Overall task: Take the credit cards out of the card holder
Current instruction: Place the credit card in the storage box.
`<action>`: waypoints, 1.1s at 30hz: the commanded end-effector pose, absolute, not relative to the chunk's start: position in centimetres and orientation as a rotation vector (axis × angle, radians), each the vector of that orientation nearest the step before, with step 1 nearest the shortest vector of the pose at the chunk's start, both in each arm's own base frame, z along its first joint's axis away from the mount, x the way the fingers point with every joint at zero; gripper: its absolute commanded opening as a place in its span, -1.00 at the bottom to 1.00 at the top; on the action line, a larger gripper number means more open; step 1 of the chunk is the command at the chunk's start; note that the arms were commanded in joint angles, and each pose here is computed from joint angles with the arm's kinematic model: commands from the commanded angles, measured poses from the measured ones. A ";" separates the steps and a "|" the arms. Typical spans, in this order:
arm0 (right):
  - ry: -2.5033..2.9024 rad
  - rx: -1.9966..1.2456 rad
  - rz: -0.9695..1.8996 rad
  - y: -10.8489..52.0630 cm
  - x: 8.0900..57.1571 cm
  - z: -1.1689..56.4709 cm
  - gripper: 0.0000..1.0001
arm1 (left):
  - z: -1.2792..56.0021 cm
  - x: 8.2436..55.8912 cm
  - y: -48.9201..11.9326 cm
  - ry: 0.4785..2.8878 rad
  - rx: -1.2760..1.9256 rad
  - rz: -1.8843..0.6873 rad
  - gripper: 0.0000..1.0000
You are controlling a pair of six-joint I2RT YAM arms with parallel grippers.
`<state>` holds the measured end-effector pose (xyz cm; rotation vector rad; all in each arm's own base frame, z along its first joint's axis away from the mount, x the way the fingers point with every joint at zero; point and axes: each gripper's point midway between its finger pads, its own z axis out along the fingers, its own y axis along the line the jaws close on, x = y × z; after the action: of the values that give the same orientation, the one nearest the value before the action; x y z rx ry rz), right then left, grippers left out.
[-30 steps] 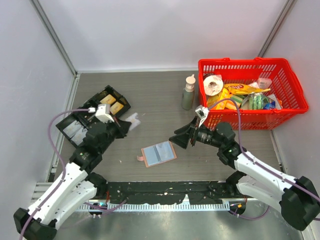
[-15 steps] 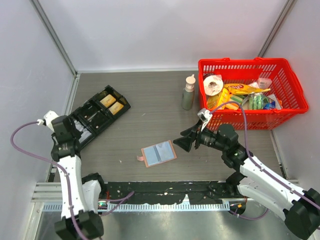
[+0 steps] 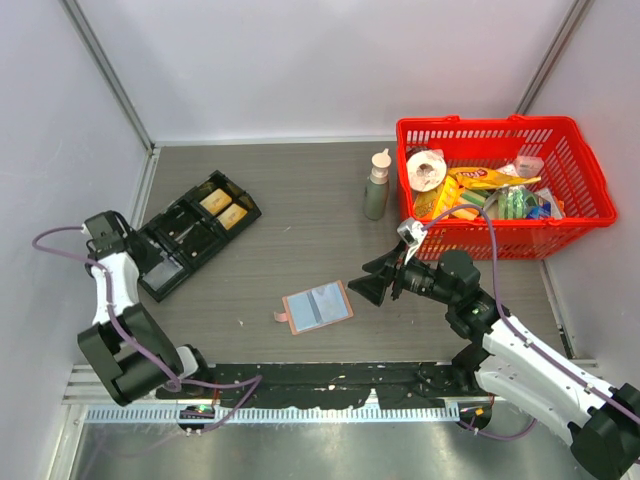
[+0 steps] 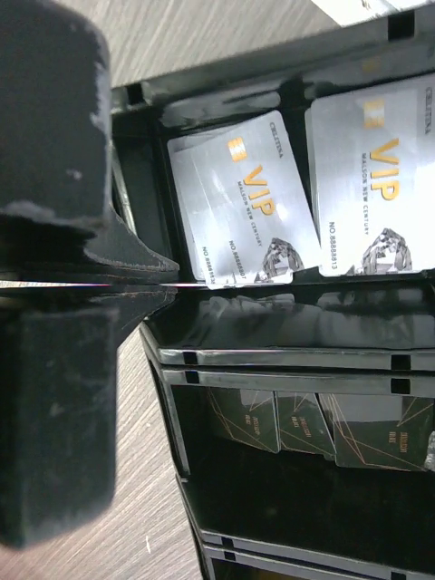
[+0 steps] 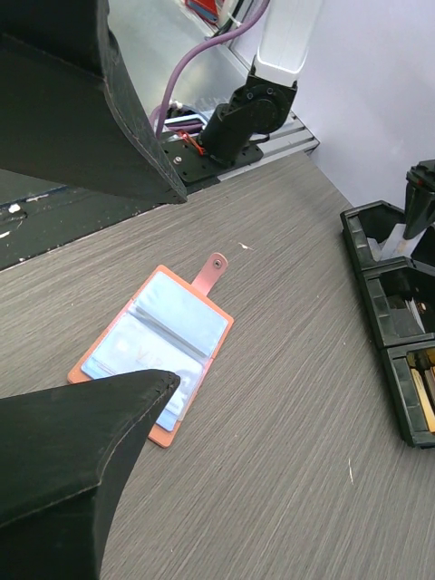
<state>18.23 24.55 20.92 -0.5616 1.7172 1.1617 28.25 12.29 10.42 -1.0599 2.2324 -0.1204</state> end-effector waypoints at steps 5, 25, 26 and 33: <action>1.691 -0.582 1.148 24.8 18.7 21.4 0.57 | 10.1 30.1 12.6 2.254 -0.994 -0.204 -0.88; 1.839 -0.536 1.035 24.2 20.4 19.9 0.55 | 18.9 27.7 11.5 2.102 -0.849 0.125 0.71; 1.851 -0.530 1.025 24.2 20.6 19.7 0.56 | 19.5 27.7 10.5 2.090 -0.817 0.101 0.71; 1.965 -0.514 0.981 25.2 21.1 17.2 0.55 | 20.7 26.6 -0.1 2.081 -0.611 -0.274 0.61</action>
<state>20.20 24.59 16.85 -0.5228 1.9554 1.0282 27.67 5.59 20.76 -0.6773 2.0672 -0.0423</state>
